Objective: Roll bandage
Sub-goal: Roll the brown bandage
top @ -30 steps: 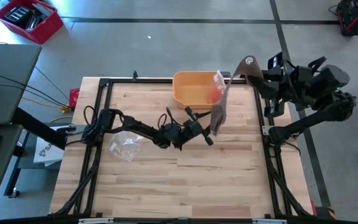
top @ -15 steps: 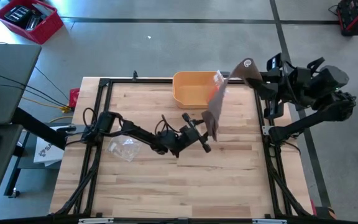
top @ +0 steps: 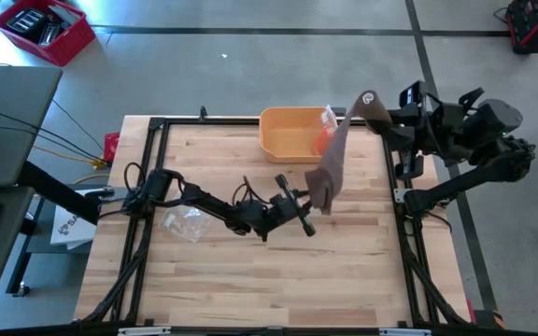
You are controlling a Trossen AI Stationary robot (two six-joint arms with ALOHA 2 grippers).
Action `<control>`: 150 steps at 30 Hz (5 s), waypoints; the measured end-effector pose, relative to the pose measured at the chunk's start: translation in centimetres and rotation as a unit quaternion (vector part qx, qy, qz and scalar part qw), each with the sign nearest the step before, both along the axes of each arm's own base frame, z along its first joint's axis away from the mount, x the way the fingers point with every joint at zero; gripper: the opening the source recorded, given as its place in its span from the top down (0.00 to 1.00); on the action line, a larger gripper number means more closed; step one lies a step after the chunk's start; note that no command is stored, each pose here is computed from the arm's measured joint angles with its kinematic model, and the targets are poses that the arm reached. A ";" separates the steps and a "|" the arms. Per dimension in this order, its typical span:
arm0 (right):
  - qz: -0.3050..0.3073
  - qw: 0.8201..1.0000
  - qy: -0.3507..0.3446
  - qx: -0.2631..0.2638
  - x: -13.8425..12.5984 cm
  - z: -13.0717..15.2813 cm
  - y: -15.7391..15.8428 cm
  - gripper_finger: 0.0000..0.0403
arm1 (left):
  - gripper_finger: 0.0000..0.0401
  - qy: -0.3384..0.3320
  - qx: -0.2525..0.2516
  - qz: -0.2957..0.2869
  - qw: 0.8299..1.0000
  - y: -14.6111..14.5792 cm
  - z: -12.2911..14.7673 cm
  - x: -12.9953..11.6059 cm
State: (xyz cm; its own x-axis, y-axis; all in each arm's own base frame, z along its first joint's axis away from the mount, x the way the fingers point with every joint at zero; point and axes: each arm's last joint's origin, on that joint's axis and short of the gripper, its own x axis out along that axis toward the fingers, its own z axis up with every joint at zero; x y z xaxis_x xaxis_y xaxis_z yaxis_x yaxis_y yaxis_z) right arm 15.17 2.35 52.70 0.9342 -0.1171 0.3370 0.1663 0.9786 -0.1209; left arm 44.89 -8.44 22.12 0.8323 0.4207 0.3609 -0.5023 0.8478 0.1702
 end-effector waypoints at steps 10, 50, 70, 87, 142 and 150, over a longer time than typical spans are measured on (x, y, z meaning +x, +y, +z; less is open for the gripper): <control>0.000 1.000 0.004 0.000 -0.1 -0.1 0.0 0.90 | 1.00 0.126 -0.020 -0.030 0.991 -2.1 -2.5 0.4; -0.001 1.000 0.004 -0.003 0.0 -0.1 0.0 0.90 | 0.48 0.108 0.104 0.124 0.981 -0.4 0.0 -0.2; -0.001 1.000 0.006 -0.004 0.0 -0.1 0.0 0.90 | 0.54 0.094 0.110 0.134 0.980 -1.7 1.3 -0.3; -0.001 1.000 0.009 -0.004 0.0 -0.2 0.0 0.90 | 0.77 0.071 0.100 0.102 0.987 -2.1 1.6 -0.2; -0.222 0.974 0.051 -0.019 -1.0 -0.6 -4.4 0.90 | 1.00 0.067 -0.429 -0.160 0.887 -16.6 -10.8 -20.2; -0.257 0.964 0.065 -0.018 -1.9 -0.8 -5.4 0.90 | 1.00 0.086 -0.451 -0.190 0.868 -18.7 -11.3 -22.7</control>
State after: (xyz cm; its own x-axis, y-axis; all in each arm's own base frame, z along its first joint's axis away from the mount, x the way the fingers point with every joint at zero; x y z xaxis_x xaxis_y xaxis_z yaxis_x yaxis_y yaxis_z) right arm 13.31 -3.06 51.93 0.7909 -0.5660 0.2329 0.6089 0.7658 -0.2067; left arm 22.17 -27.12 10.82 0.9816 0.1508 -0.1171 -0.1909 0.7734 -0.6044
